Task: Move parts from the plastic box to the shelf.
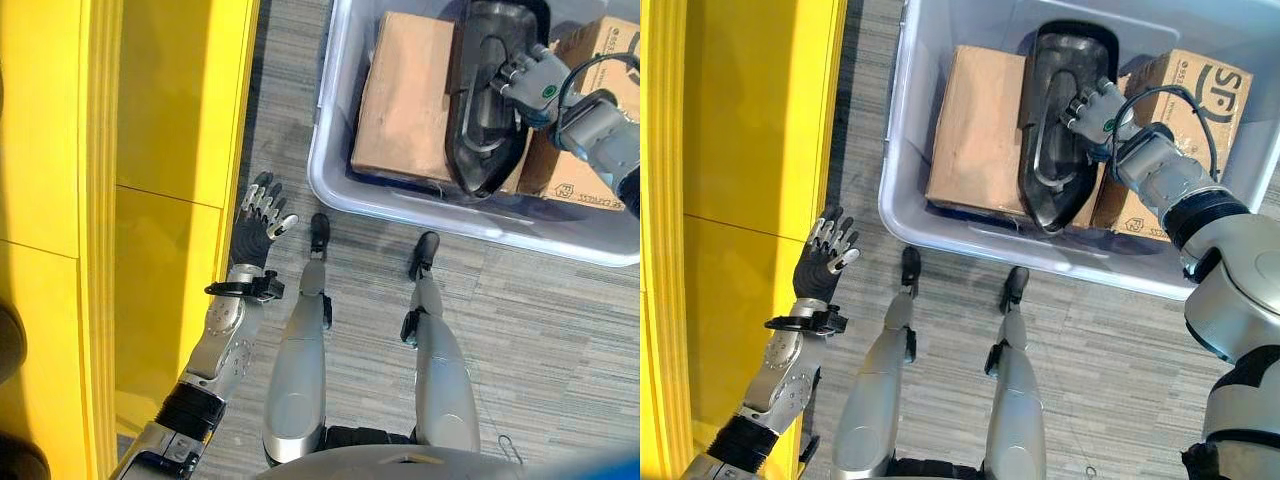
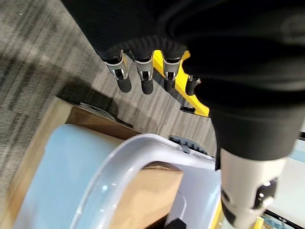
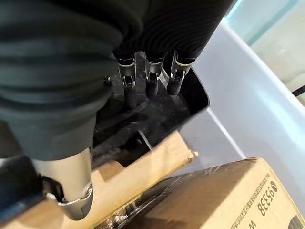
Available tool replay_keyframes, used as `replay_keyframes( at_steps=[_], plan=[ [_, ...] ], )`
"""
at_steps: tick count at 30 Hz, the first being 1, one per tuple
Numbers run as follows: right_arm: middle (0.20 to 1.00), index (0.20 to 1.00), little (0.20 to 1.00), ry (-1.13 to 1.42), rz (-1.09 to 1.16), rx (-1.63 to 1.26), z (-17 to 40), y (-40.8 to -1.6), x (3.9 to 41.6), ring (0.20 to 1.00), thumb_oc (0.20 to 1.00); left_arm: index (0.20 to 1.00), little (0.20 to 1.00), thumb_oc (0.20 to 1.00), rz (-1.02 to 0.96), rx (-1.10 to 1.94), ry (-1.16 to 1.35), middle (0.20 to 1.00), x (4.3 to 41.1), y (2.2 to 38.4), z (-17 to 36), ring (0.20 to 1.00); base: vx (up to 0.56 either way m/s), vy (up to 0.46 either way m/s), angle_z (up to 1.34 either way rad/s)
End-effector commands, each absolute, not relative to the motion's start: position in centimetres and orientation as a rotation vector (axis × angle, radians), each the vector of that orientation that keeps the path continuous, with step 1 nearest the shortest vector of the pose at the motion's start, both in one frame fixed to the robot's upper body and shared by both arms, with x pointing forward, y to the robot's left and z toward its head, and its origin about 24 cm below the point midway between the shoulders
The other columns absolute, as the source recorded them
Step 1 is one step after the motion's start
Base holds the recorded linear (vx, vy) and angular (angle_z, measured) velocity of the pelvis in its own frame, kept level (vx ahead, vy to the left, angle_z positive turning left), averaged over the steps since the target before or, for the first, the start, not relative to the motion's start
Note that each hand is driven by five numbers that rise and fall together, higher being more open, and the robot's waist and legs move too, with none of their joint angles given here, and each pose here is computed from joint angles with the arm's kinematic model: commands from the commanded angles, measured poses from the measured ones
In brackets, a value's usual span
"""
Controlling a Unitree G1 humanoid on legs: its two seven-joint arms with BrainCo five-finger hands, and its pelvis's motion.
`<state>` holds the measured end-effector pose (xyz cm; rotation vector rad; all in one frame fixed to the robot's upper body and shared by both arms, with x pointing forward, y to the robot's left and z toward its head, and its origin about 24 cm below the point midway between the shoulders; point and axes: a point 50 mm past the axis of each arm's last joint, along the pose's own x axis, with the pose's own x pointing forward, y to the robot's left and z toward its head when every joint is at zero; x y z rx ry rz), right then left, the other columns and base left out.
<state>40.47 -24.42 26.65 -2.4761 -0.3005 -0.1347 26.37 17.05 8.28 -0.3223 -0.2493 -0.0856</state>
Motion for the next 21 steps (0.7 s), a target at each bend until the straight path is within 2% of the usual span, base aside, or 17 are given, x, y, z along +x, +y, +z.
replay_keyframes(
  at_steps=[1, 7, 17, 21],
  plan=[
    [1.000, 1.000, 1.000, -0.277, -0.208, -2.490, 28.3, -25.1, 40.4, 1.000, 1.000, 1.000, 1.000, 1.000, -0.169, -0.349, -0.362, 1.000, 25.7, 16.0, 10.6, 1.000, 0.01, 0.008, 0.06],
    [1.000, 1.000, 1.000, -0.356, -0.258, -2.217, 27.4, -23.5, 40.8, 1.000, 1.000, 1.000, 1.000, 1.000, -0.154, -0.356, -0.373, 1.000, 26.0, 15.8, 10.9, 1.000, 0.00, 0.002, 0.01],
    [1.000, 1.000, 1.000, -0.359, -0.474, -1.320, 25.3, -22.2, 41.5, 1.000, 1.000, 1.000, 1.000, 1.000, -0.153, -0.389, -0.347, 1.000, 26.8, 14.2, 10.8, 1.000, 0.00, 0.014, 0.02],
    [1.000, 1.000, 1.000, -0.342, -0.476, -1.141, 24.6, -21.3, 41.7, 1.000, 1.000, 1.000, 1.000, 1.000, -0.156, -0.385, -0.339, 1.000, 27.0, 14.0, 10.8, 1.000, 0.00, 0.000, 0.00]
  ],
)
